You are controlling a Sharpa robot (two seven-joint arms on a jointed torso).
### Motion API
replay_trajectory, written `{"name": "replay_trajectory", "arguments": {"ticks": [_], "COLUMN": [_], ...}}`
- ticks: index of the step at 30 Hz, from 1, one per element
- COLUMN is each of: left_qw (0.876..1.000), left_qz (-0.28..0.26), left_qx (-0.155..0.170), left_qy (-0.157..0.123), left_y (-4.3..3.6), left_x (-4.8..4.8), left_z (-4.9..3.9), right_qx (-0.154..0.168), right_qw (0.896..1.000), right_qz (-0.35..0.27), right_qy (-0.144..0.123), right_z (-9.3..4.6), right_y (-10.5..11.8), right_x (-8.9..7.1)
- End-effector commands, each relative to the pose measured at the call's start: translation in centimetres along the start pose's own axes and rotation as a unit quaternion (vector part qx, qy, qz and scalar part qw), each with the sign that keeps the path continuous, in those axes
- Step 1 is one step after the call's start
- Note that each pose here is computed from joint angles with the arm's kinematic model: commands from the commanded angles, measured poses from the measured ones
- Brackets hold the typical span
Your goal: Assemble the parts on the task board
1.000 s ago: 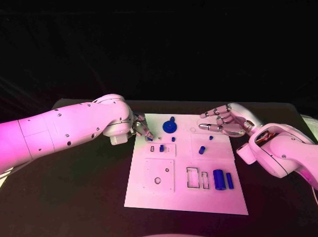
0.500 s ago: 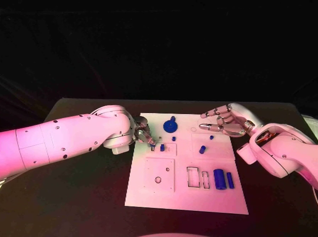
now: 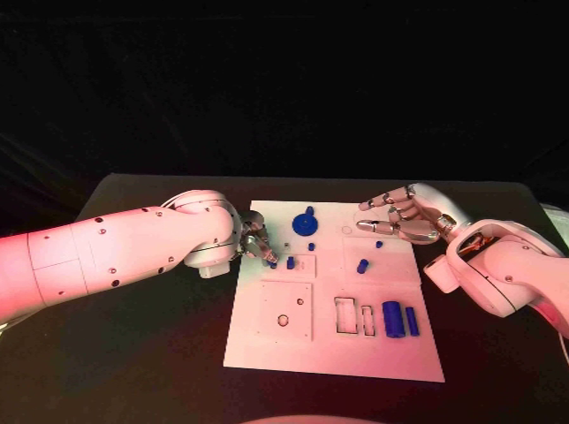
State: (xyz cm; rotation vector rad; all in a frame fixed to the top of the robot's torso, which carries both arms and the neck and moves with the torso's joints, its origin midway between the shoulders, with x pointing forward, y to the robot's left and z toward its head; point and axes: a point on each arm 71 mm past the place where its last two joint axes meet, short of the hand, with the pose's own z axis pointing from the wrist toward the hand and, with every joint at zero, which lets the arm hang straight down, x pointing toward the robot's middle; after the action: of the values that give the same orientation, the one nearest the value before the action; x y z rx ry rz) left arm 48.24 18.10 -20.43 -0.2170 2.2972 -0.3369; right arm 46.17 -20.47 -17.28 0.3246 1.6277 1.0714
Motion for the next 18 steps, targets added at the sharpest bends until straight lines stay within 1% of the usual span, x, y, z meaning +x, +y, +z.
{"name": "replay_trajectory", "arguments": {"ticks": [1,10,18], "left_qw": [1.0,0.999,0.999], "left_qz": [0.025,0.033,0.035], "left_qx": [-0.006,-0.012,-0.01], "left_qy": [0.015,0.021,0.022], "left_y": [-0.03,0.19,0.08], "left_x": [0.28,0.29,0.32], "left_z": [-0.04,0.03,0.07], "right_qx": [-0.002,-0.001,-0.001], "right_qw": [1.0,1.0,1.0], "right_qz": [-0.002,-0.002,-0.002], "right_qy": [0.008,0.008,0.008], "right_z": [0.0,-0.01,0.0], "right_y": [0.02,-0.04,0.0], "right_x": [0.17,0.15,0.18]}}
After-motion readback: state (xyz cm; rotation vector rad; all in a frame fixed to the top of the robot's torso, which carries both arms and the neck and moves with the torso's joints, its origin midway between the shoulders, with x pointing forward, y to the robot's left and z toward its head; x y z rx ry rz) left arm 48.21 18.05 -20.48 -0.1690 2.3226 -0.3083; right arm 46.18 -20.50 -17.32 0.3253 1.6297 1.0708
